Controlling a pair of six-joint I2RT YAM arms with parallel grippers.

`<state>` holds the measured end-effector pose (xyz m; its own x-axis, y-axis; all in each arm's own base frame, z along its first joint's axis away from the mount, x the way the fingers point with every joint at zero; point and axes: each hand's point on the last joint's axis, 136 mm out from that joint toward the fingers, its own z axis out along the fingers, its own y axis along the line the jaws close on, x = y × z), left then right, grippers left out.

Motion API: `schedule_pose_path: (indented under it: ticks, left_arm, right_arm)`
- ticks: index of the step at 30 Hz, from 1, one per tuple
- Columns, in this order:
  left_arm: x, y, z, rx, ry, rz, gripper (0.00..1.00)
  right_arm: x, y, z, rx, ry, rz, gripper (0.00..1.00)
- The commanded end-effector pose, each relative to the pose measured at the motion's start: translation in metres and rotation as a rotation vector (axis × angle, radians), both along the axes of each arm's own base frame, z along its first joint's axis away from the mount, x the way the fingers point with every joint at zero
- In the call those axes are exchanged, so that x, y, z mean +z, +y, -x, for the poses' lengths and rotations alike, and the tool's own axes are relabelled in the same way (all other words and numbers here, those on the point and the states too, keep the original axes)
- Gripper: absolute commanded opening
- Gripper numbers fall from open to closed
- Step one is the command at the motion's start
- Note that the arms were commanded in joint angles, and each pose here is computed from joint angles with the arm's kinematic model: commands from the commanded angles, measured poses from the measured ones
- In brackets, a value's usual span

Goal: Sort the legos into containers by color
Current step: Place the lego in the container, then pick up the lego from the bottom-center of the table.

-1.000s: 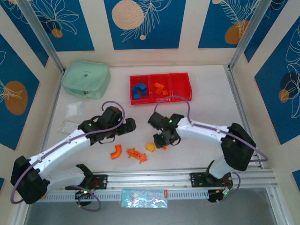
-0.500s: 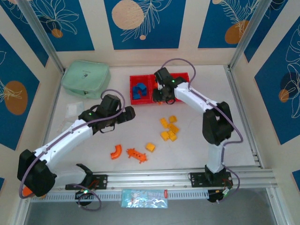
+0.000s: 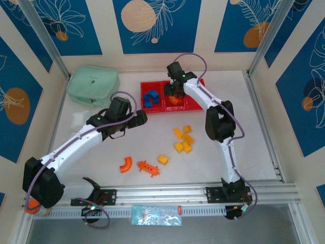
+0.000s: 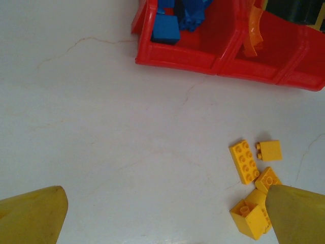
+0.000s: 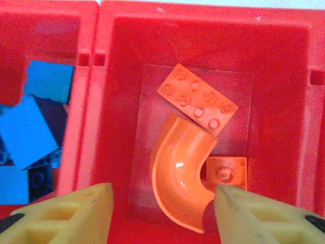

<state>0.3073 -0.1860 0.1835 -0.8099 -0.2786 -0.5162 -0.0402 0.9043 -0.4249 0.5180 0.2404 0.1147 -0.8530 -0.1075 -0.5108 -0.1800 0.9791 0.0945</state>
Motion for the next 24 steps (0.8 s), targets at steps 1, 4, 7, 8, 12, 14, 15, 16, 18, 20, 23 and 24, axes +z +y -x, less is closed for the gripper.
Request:
schedule_pose_path:
  ticks: [1, 4, 7, 8, 12, 14, 15, 16, 18, 20, 23, 24]
  left_arm:
    - [0.013, 0.001, 0.0, -0.015, -0.024, 0.017, 0.99]
    - [0.015, 0.003, 0.007, -0.017, -0.022, 0.029, 0.99]
    - [0.013, 0.008, 0.018, -0.018, -0.012, 0.037, 0.99]
    - [0.01, 0.011, 0.022, -0.014, -0.001, 0.037, 0.99]
    - [0.0, 0.023, 0.042, 0.004, 0.033, 0.038, 0.99]
    - [-0.007, 0.028, 0.055, 0.008, 0.056, 0.041, 0.99]
    - [-0.01, 0.031, 0.06, 0.014, 0.069, 0.041, 0.99]
    - [-0.014, 0.035, 0.066, 0.024, 0.083, 0.037, 0.99]
    - [-0.019, 0.042, 0.077, 0.038, 0.099, 0.037, 0.99]
    - [-0.023, 0.05, 0.086, 0.056, 0.109, 0.038, 0.99]
    - [-0.03, 0.06, 0.101, 0.088, 0.135, 0.039, 0.99]
    - [-0.033, 0.064, 0.105, 0.099, 0.146, 0.034, 0.99]
  right_arm:
    - [0.033, 0.004, 0.015, 0.029, -0.02, -0.03, 0.58]
    - [0.052, 0.006, 0.041, 0.042, -0.024, -0.064, 0.59]
    - [0.058, 0.01, 0.077, 0.068, 0.007, -0.096, 0.6]
    - [0.059, 0.011, 0.091, 0.077, 0.019, -0.098, 0.61]
    - [0.056, 0.021, 0.146, 0.153, 0.077, -0.115, 0.62]
    - [0.051, 0.03, 0.178, 0.212, 0.099, -0.099, 0.63]
    - [0.049, 0.033, 0.19, 0.232, 0.107, -0.081, 0.63]
    - [0.044, 0.035, 0.205, 0.251, 0.121, -0.055, 0.64]
    - [0.035, 0.042, 0.232, 0.299, 0.155, -0.038, 0.64]
    - [0.027, 0.053, 0.262, 0.362, 0.195, -0.043, 0.64]
    - [0.01, 0.069, 0.305, 0.459, 0.241, -0.024, 0.65]
    - [0.005, 0.073, 0.315, 0.482, 0.253, -0.014, 0.65]
